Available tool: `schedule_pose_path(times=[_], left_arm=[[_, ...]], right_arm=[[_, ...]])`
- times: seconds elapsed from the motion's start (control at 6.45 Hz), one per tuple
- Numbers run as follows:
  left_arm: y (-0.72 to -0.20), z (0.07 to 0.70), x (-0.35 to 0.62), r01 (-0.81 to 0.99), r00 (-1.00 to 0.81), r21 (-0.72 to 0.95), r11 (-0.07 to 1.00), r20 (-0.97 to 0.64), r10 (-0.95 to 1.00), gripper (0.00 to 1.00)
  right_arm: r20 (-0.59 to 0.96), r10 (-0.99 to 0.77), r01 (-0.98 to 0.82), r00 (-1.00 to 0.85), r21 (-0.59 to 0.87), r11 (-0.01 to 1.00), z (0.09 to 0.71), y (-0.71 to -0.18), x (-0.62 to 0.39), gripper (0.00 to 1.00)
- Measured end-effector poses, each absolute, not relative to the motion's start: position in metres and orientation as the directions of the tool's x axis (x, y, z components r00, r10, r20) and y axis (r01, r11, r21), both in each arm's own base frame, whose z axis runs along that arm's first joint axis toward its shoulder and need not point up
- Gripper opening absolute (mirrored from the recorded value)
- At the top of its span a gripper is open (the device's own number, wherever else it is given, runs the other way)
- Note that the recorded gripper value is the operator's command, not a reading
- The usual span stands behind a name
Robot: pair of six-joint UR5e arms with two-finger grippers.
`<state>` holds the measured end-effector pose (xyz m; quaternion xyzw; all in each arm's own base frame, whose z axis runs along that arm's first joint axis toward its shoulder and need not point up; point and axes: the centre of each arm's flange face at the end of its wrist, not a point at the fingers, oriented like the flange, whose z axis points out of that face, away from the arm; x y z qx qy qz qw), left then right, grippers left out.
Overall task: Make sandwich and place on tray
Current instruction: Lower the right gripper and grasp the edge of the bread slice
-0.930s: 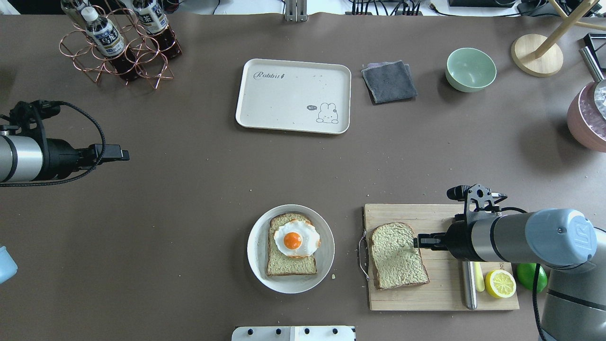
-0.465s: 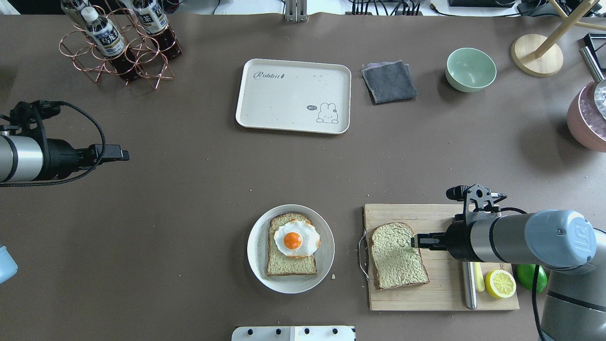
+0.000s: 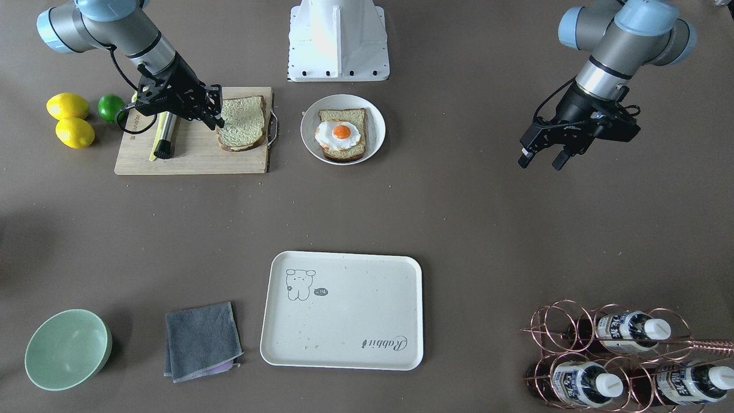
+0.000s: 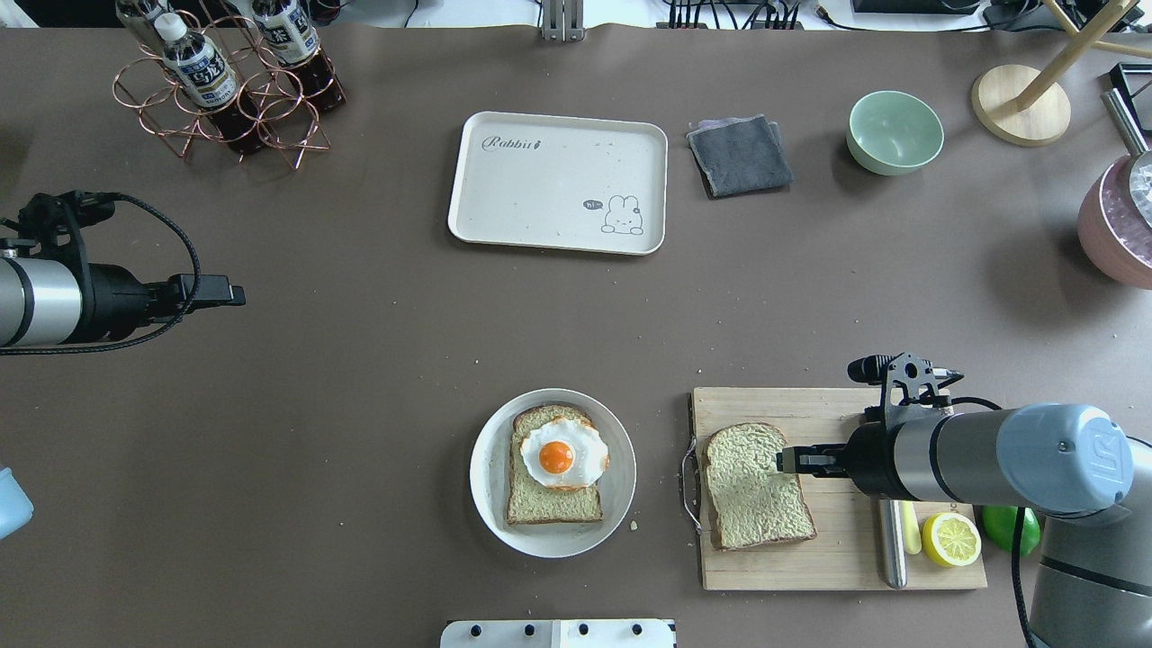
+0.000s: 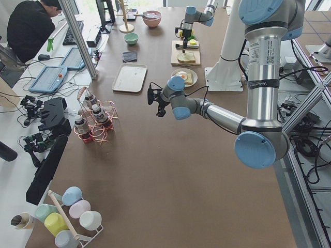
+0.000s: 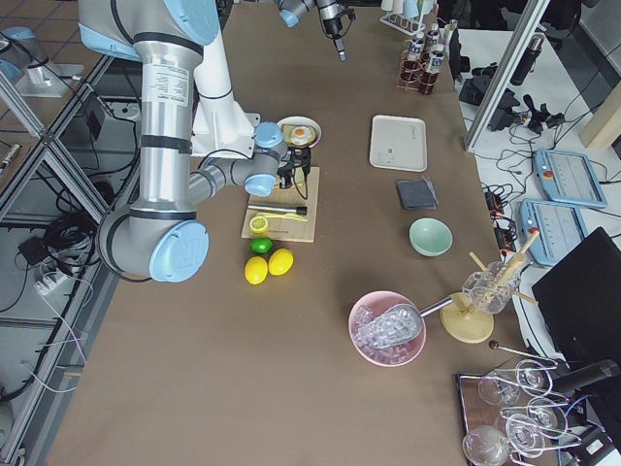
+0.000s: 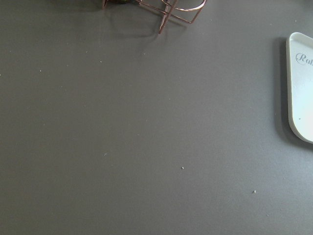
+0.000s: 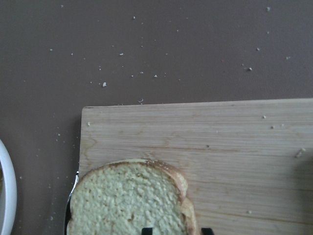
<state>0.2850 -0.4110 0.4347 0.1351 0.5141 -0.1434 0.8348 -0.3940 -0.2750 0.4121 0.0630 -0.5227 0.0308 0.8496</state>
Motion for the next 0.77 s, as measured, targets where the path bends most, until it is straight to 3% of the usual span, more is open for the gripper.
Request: schedule_pose_path(times=[0.31, 0.62, 0.77], left_arm=[[-0.411, 0.434, 0.285, 0.378, 0.43, 0.078, 0.923, -0.897, -0.1, 0.97], [-0.411, 0.434, 0.285, 0.378, 0.429, 0.078, 0.923, -0.898, -0.1, 0.97], [-0.411, 0.434, 0.285, 0.378, 0.429, 0.078, 0.923, -0.898, -0.1, 0.97]], right_arm=[[0.889, -0.011, -0.121, 0.457, 0.075, 0.99, 0.415, -0.275, -0.395, 0.55], [0.884, -0.016, -0.119, 0.467, 0.081, 0.99, 0.418, -0.269, -0.404, 0.46], [0.882, -0.019, -0.114, 0.471, 0.082, 0.99, 0.42, -0.265, -0.409, 0.29]])
